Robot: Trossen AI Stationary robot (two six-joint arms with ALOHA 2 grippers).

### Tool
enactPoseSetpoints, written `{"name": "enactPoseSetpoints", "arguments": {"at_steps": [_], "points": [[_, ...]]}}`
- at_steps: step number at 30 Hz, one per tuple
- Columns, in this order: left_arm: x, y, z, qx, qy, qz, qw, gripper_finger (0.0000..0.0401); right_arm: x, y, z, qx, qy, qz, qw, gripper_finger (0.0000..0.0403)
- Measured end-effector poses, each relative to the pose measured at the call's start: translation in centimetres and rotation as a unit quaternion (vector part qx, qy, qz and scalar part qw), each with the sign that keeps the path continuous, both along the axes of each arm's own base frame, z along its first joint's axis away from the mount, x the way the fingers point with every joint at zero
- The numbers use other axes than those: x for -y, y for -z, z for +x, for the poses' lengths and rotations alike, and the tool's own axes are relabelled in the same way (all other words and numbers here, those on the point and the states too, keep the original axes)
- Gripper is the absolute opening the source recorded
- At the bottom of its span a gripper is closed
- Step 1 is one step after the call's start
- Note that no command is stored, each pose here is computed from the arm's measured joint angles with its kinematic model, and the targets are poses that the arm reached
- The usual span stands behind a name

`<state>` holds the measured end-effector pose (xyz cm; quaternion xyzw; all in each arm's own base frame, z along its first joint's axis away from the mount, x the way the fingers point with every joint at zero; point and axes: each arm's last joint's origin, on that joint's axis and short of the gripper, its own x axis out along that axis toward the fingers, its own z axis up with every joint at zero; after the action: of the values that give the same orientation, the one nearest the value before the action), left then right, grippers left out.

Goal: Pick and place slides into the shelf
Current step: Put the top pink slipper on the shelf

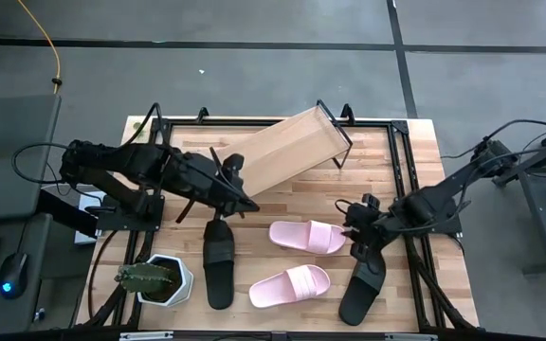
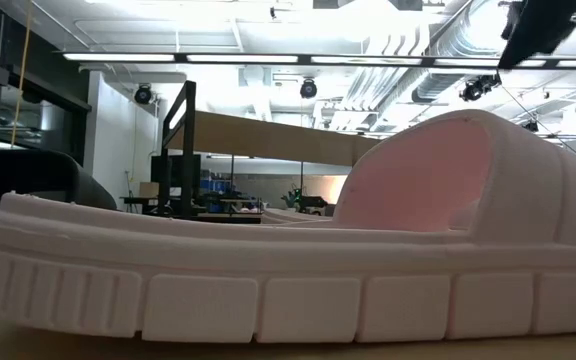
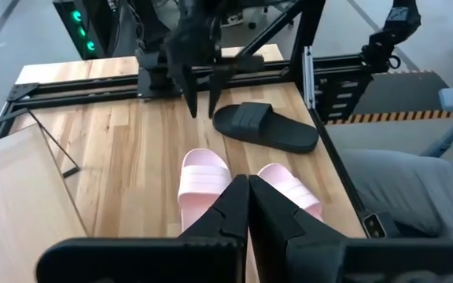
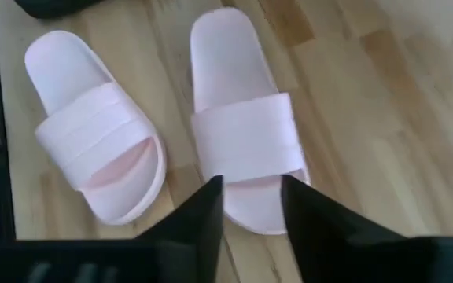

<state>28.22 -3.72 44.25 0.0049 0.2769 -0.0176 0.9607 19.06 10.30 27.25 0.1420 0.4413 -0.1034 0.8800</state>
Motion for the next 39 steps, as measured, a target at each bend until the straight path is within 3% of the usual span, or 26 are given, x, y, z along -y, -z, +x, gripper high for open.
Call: {"name": "enactPoseSetpoints", "arguments": {"at_steps": [6, 11, 17, 28, 39], "points": [[-0.1, 0.0, 0.0, 0.0, -0.003, 0.001, 1.0, 0.0001, 0.5, 1.9, 0.6, 0.028, 0.009, 0.026, 0.999, 0.0199], [-0.1, 0.0, 0.0, -0.001, -0.003, 0.001, 1.0, 0.0001, 0.7, 3.0, 0.7, 0.03, 0.014, 0.031, 0.999, 0.023], [-0.1, 0.1, 0.0, -0.004, -0.003, 0.001, 1.0, 0.0001, 1.0, 5.0, 0.0, 0.037, 0.033, 0.057, 0.997, 0.0234], [-0.1, 0.1, -0.1, -0.006, -0.003, 0.001, 1.0, 0.0001, 2.7, 8.6, -2.8, 0.162, 0.044, 0.174, 0.97, 0.0234], [-0.1, 0.1, -0.1, -0.005, -0.002, 0.001, 1.0, 0.0001, 3.6, 10.9, -3.4, 0.16, 0.085, 0.198, 0.963, 0.0234]]}}
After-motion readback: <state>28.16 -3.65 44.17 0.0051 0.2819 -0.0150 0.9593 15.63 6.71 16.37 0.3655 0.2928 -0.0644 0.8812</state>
